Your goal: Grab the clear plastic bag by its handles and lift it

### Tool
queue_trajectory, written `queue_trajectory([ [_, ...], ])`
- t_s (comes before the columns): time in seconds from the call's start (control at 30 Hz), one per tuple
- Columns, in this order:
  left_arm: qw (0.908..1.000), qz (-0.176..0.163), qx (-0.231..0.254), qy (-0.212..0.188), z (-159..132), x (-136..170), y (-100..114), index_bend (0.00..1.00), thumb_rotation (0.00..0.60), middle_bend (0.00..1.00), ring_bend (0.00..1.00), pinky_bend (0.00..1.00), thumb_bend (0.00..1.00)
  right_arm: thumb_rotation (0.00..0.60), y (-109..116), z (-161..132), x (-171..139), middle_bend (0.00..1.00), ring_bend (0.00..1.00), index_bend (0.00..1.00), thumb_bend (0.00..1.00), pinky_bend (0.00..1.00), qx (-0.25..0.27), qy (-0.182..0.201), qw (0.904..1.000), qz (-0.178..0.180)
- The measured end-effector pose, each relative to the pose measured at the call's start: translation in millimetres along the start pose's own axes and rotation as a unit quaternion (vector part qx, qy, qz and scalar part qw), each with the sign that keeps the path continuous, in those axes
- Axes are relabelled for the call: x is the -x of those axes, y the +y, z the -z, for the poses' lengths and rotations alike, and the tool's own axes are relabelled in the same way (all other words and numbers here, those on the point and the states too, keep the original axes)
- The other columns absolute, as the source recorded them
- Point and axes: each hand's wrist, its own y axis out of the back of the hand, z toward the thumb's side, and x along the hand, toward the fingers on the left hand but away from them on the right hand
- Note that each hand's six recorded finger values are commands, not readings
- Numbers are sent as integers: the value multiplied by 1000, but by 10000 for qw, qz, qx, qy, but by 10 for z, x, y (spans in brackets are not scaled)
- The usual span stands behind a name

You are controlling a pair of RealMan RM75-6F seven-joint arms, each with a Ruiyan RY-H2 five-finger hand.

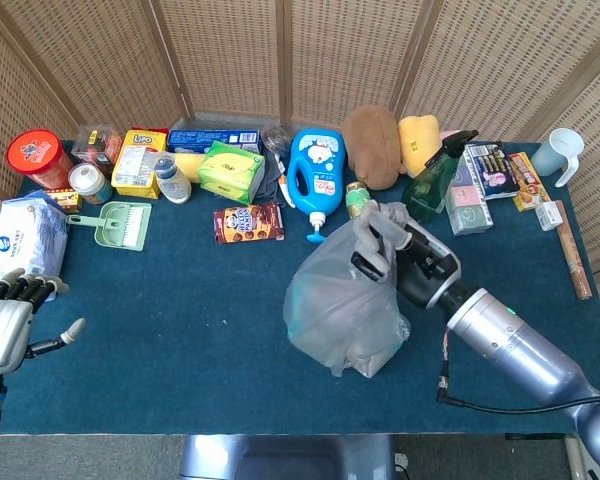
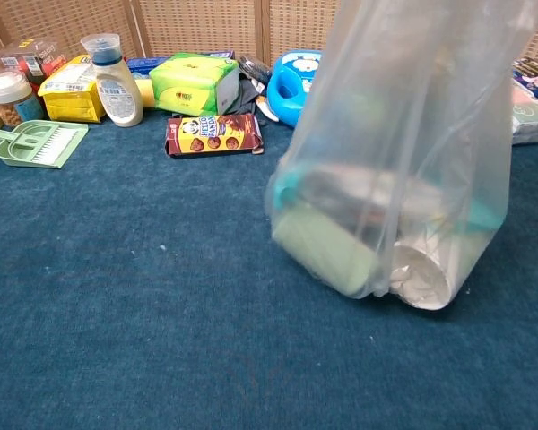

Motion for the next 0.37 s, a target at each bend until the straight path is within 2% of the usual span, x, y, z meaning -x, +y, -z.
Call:
queue_trajectory([
  [0.37, 10000, -15, 11, 54, 29, 47, 11, 322, 0, 308, 227, 132, 208, 600, -58, -176, -89, 724, 861, 594, 557, 844, 184, 159, 9995, -178],
])
